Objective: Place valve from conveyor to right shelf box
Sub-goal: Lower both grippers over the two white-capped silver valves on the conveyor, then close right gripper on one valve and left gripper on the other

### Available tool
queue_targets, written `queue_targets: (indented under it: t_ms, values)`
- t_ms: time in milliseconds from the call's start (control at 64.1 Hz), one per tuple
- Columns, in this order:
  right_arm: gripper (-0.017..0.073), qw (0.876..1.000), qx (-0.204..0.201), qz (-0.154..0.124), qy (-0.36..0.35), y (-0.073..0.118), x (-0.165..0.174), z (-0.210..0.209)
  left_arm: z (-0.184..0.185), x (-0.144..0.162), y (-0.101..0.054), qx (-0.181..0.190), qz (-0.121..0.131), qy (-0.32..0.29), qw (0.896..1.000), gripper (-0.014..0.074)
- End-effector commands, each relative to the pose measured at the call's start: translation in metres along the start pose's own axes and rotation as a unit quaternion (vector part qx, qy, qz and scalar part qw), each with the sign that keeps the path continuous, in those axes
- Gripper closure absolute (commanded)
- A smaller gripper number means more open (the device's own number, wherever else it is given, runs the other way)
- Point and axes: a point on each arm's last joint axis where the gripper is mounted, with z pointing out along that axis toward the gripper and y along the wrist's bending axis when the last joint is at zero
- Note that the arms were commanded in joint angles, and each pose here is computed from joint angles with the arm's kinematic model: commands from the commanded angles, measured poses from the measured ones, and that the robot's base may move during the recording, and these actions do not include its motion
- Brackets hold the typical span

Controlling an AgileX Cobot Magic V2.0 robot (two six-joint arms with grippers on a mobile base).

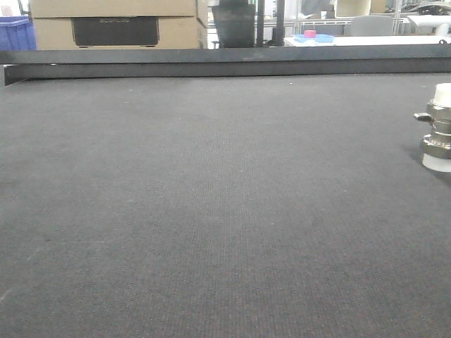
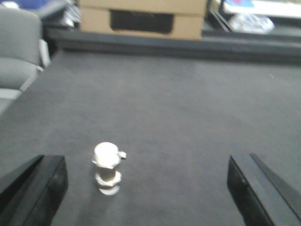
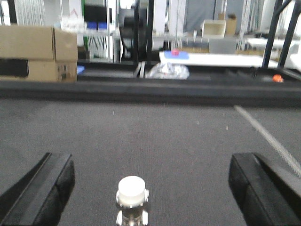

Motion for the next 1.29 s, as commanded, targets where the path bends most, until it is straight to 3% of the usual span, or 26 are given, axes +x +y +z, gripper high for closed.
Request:
queue_targets:
  t_ms: [0, 140, 250, 359, 515, 639, 873, 1123, 1279]
  values:
    - [-0.0010, 1.000, -0.002, -0.001, 0.029, 0.001, -0.013, 0.011, 0.004, -0.010, -0.004, 0.018, -0.005, 0.026, 1.000, -0.0008]
    - [-0.0010, 0.995, -0.020, -0.009, 0.096, 0.005, -0.038, 0.041, 0.013, -0.019, -0.009, 0.035, -0.009, 0.049, 0.998, -0.0008]
    - [-0.0010, 0.985, -0.040, -0.018, 0.169, 0.013, -0.053, 0.073, 0.019, -0.020, -0.011, 0.038, -0.008, 0.058, 0.998, -0.0008]
    - [-0.0010, 0.965, -0.048, -0.023, 0.255, 0.018, -0.061, 0.107, 0.020, -0.019, -0.012, 0.042, -0.010, 0.060, 0.997, -0.0008]
    - [-0.0010, 0.925, -0.049, -0.030, 0.377, 0.021, -0.059, 0.156, 0.020, -0.019, -0.012, 0.042, -0.010, 0.060, 0.997, -0.0008]
    - [-0.0010, 0.889, -0.042, -0.044, 0.453, 0.022, -0.047, 0.191, 0.020, -0.019, -0.012, 0.042, -0.010, 0.061, 0.997, -0.0008]
    - [-0.0010, 0.852, -0.039, -0.047, 0.519, 0.024, -0.002, 0.247, 0.020, -0.019, -0.012, 0.042, -0.010, 0.061, 0.997, -0.0008]
    - [-0.0010, 0.818, -0.038, -0.049, 0.572, 0.024, 0.053, 0.280, 0.020, -0.018, -0.012, 0.043, -0.010, 0.069, 0.997, -0.0008]
    - [-0.0008, 0.814, -0.038, -0.049, 0.578, 0.025, 0.069, 0.289, 0.020, -0.018, -0.012, 0.043, -0.010, 0.069, 0.997, -0.0008]
